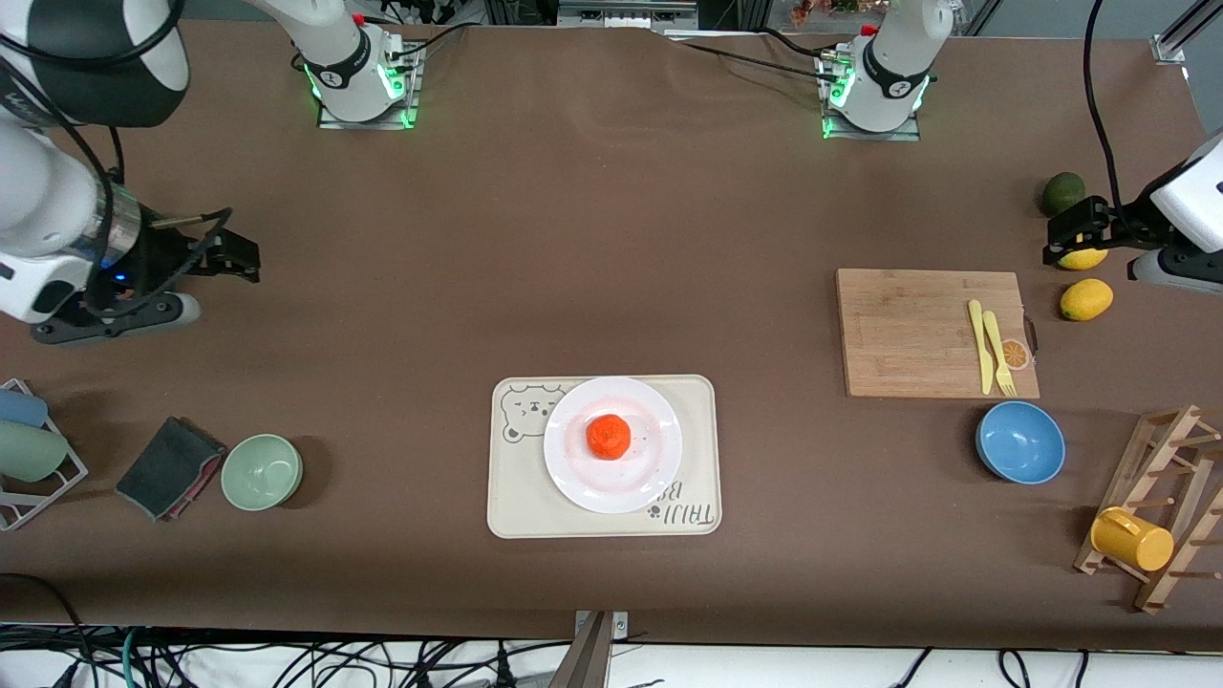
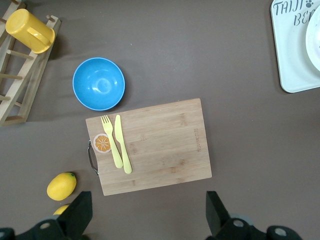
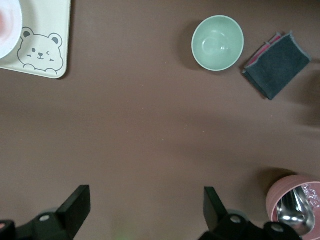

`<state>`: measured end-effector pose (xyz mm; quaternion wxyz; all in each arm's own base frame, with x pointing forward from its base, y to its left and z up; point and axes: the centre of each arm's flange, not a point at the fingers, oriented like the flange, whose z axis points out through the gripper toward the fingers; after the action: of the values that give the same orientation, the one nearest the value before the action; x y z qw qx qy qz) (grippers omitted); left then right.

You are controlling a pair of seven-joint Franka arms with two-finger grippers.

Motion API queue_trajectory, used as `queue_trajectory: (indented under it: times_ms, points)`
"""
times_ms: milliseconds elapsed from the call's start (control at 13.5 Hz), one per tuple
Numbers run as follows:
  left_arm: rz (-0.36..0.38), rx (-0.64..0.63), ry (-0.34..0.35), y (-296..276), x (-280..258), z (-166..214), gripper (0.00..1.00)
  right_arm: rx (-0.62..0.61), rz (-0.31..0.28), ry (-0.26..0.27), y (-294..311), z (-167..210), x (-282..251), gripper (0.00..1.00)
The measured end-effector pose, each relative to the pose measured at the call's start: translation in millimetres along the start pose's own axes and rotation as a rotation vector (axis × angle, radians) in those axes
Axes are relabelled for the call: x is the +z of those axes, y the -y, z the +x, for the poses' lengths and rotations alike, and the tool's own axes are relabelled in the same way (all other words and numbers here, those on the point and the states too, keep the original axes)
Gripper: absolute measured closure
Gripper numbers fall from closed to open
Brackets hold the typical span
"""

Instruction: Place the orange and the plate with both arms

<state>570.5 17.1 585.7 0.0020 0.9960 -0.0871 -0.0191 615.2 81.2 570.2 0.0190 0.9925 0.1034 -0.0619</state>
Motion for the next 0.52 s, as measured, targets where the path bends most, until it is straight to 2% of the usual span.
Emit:
queue_trajectory:
  times_ms: [222,370,519]
  points:
    - [0.0,0.001,0.0,-0.4,0.0,0.1,0.0,0.037,0.022,-0.053,-28.1,-4.4,2.4,0.0]
    - [0.0,0.001,0.0,-0.6,0.0,0.1,0.0,0.073,0.038,-0.064,-54.2,-17.9,18.5,0.0]
    - [0.0,0.001,0.0,-0.6,0.0,0.1,0.0,0.109,0.025,-0.083,-79.2,-33.4,39.0,0.0]
